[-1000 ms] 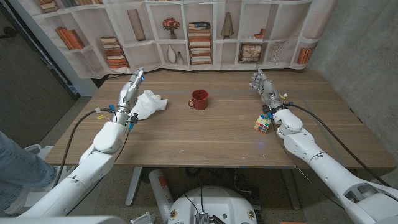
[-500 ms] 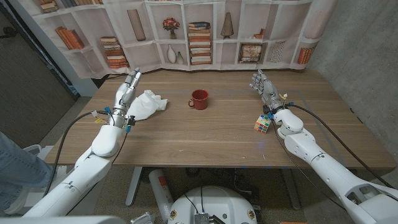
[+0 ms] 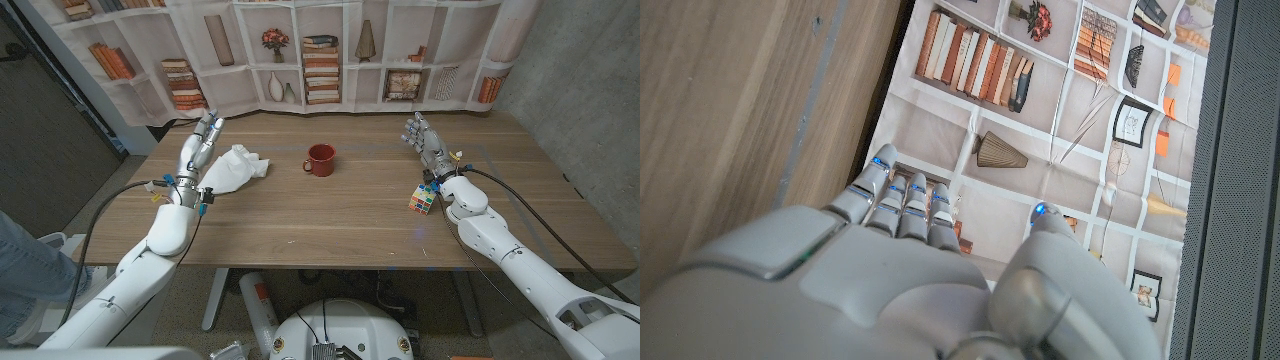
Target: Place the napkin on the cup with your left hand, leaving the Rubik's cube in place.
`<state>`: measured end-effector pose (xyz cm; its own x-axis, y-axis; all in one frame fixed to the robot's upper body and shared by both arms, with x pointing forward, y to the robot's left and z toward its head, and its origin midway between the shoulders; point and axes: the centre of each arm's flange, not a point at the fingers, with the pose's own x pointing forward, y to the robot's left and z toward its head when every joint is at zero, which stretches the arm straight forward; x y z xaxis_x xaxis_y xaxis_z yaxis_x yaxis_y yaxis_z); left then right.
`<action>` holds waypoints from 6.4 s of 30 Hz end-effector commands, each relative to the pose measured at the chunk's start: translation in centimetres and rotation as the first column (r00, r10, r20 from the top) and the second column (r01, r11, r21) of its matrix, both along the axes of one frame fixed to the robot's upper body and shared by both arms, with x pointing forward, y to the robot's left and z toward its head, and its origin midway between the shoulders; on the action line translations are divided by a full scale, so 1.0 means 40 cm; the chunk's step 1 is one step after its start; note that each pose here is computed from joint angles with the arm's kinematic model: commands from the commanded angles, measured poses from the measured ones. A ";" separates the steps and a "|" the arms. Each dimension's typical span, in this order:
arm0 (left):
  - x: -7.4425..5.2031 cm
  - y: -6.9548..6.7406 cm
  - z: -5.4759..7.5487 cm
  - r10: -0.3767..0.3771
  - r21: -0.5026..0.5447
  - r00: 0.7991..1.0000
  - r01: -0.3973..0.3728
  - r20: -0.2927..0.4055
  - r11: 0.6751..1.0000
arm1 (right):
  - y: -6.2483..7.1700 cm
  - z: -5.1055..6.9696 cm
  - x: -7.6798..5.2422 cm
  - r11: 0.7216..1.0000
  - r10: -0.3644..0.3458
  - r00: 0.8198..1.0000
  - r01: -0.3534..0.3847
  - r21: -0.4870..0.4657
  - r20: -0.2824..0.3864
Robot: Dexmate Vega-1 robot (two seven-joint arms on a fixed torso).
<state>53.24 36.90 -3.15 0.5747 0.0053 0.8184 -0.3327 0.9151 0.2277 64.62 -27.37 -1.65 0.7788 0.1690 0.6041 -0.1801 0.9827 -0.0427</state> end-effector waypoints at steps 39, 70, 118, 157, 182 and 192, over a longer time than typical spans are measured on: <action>-0.033 -0.003 0.011 0.327 0.131 0.941 -0.336 0.087 0.933 | 0.013 0.006 0.015 1.000 0.014 1.000 -0.014 -0.001 0.009; -0.083 0.009 0.034 0.459 0.191 0.877 -0.480 0.144 0.856 | 0.013 0.006 0.011 1.000 0.013 1.000 -0.013 0.007 0.008; -0.099 -0.004 0.084 0.616 0.350 0.783 -0.602 0.085 0.718 | 0.006 0.001 0.005 1.000 0.018 1.000 -0.018 0.001 0.011; -0.060 0.009 0.095 0.650 0.424 0.759 -0.602 0.042 0.677 | 0.011 -0.009 -0.008 1.000 0.008 1.000 -0.008 0.011 0.012; -0.015 -0.003 0.115 0.689 0.508 0.724 -0.588 -0.017 0.630 | 0.009 -0.009 0.007 1.000 0.006 1.000 -0.006 0.011 0.004; 0.006 -0.007 0.117 0.683 0.519 0.730 -0.570 -0.037 0.637 | 0.010 -0.004 0.012 1.000 0.005 1.000 -0.005 0.011 0.005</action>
